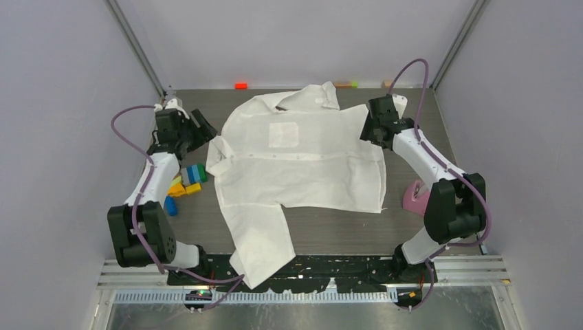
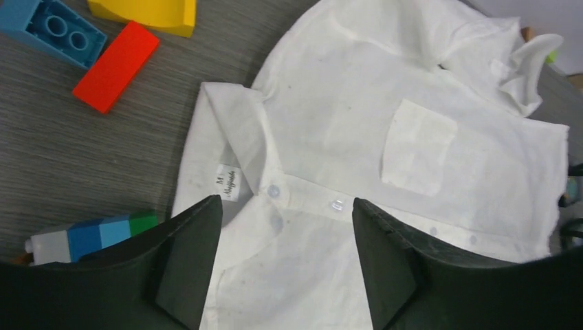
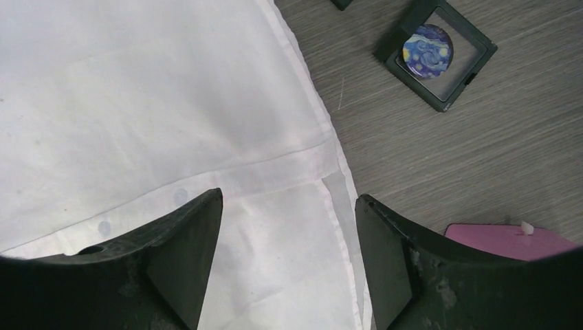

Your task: Pin the brooch onto the clothing

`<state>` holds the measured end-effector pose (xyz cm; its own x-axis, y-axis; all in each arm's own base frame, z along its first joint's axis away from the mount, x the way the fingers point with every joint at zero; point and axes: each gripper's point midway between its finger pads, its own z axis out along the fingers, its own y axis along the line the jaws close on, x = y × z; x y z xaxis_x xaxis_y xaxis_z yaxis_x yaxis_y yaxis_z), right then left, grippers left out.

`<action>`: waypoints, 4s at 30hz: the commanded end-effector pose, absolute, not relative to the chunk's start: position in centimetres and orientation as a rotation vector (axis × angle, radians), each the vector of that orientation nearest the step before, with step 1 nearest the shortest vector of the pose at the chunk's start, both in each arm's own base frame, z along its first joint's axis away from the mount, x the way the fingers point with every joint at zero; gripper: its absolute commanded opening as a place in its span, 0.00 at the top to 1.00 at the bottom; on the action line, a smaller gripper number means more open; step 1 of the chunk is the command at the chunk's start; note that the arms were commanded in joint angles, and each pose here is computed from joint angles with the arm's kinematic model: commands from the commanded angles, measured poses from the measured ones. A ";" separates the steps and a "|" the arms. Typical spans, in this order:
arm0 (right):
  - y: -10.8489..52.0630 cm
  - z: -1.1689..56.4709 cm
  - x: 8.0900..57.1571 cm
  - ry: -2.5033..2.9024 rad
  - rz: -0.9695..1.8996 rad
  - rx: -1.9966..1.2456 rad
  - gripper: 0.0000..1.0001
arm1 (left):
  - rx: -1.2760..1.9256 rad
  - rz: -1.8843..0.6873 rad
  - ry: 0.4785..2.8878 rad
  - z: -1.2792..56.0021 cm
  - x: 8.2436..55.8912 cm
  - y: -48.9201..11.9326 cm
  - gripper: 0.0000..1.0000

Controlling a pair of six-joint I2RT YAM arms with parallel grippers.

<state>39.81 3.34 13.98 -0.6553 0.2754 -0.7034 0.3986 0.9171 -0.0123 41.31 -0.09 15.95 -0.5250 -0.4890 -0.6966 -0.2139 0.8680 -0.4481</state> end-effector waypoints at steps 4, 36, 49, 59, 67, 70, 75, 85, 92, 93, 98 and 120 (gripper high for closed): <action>5.2 12.8 39.0 2.376 -0.086 0.453 0.33 | -0.356 -0.629 2.131 22.0 38.2 -4.7 0.22; 2.2 3.5 32.4 2.642 0.066 0.620 0.60 | 0.029 -0.544 2.331 21.7 35.1 -10.0 0.15; 2.0 2.9 32.3 2.664 0.046 0.618 0.65 | 0.035 -0.524 2.326 21.9 34.9 -9.8 0.14; 1.4 4.9 32.3 2.591 0.027 0.622 0.89 | 0.034 -0.514 2.322 22.0 34.8 -9.6 0.14; -0.5 7.1 31.0 2.491 -0.085 0.702 1.00 | 0.035 -0.512 2.318 22.1 34.7 -9.6 0.14; -1.2 6.8 30.3 2.475 -0.138 0.753 1.00 | 0.036 -0.509 2.315 22.2 34.6 -9.5 0.14; -1.6 5.8 29.2 2.506 -0.186 0.802 1.00 | 0.040 -0.501 2.308 22.4 34.4 -9.4 0.13; -1.9 9.5 30.2 2.427 -0.168 0.737 0.63 | 0.047 -0.462 2.313 22.6 33.9 -8.9 0.11; -2.2 14.3 33.1 2.337 -0.161 0.627 0.33 | 0.052 -0.420 2.322 22.3 34.0 -8.3 0.08; -2.2 14.4 33.5 2.336 -0.158 0.618 0.30 | 0.054 -0.424 2.322 22.3 34.0 -8.4 0.07; -2.9 15.3 37.0 2.317 -0.192 0.577 0.29 | 0.066 -0.423 2.322 22.2 33.9 -8.4 0.08; -8.9 8.4 45.2 2.548 -0.187 0.210 0.20 | 0.067 -0.379 2.328 21.8 34.2 -7.8 0.08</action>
<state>43.12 -8.64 7.33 -0.8372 0.1742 -0.5183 0.2577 0.9617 -0.0931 34.27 -8.18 21.32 -0.7258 -0.0778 -0.6835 0.1531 0.9504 -0.2707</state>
